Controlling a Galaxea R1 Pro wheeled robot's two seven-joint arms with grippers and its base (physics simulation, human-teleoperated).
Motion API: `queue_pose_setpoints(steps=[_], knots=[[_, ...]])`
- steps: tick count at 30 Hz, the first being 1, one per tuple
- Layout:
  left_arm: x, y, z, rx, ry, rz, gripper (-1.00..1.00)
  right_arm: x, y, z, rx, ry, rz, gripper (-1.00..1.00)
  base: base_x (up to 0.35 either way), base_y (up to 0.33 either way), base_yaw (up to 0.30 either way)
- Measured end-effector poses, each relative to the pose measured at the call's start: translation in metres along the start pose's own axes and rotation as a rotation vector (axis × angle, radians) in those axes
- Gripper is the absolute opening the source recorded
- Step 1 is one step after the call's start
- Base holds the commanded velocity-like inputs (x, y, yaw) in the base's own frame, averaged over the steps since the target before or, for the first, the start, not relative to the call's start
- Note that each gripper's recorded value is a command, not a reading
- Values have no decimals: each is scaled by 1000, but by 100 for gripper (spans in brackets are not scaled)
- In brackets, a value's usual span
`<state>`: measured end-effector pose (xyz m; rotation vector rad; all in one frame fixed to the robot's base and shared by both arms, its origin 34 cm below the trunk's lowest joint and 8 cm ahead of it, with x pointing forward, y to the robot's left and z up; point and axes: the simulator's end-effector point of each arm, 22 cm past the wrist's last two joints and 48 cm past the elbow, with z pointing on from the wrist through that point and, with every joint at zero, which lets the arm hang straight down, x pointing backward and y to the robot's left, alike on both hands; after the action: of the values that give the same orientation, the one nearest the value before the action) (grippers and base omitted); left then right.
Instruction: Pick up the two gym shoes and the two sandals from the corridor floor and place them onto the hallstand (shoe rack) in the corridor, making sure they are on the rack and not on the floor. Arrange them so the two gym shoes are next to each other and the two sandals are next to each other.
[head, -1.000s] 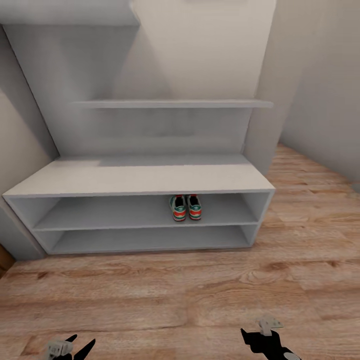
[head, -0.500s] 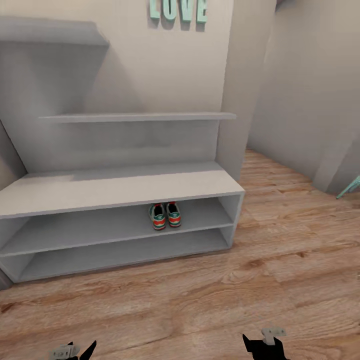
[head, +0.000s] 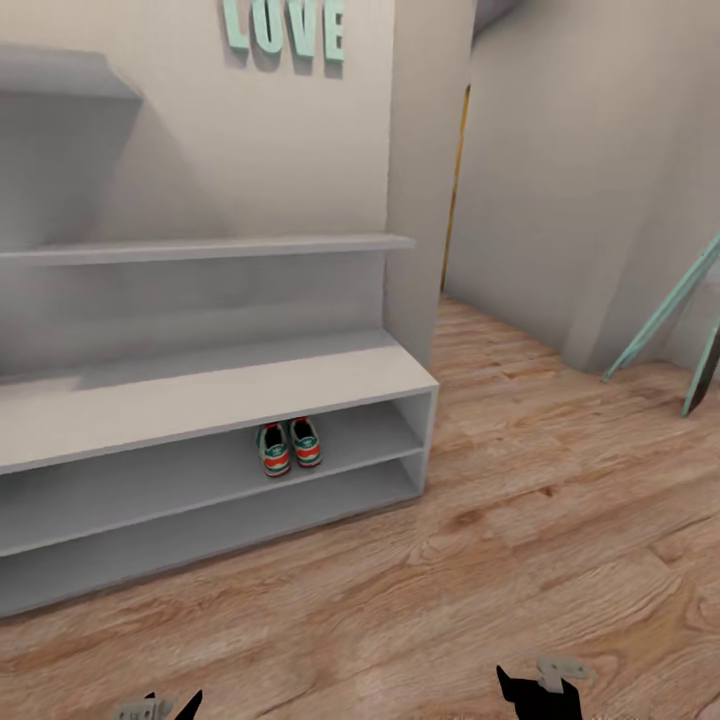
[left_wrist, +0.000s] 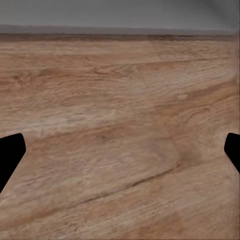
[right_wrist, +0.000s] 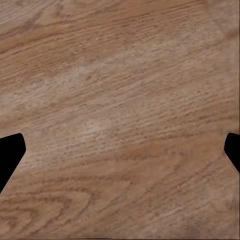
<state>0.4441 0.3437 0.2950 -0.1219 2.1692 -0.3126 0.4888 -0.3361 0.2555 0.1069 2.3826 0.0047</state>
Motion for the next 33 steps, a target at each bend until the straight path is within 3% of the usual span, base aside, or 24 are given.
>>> queue_pose_setpoints(steps=[7, 16, 33], knots=[[-13, 4, -5, -41, 6, 11, 100, -15, -5, -9, 11, -4, 7, 100, 0, 0, -299], [-26, -9, -11, -25, 20, 75, 100, -33, -10, -21, 18, -5, 4, 100, 0, 0, -299], [-57, -26, -23, -13, 25, 84, 100, -64, -9, -42, 19, -3, 4, 100, 0, 0, -299]])
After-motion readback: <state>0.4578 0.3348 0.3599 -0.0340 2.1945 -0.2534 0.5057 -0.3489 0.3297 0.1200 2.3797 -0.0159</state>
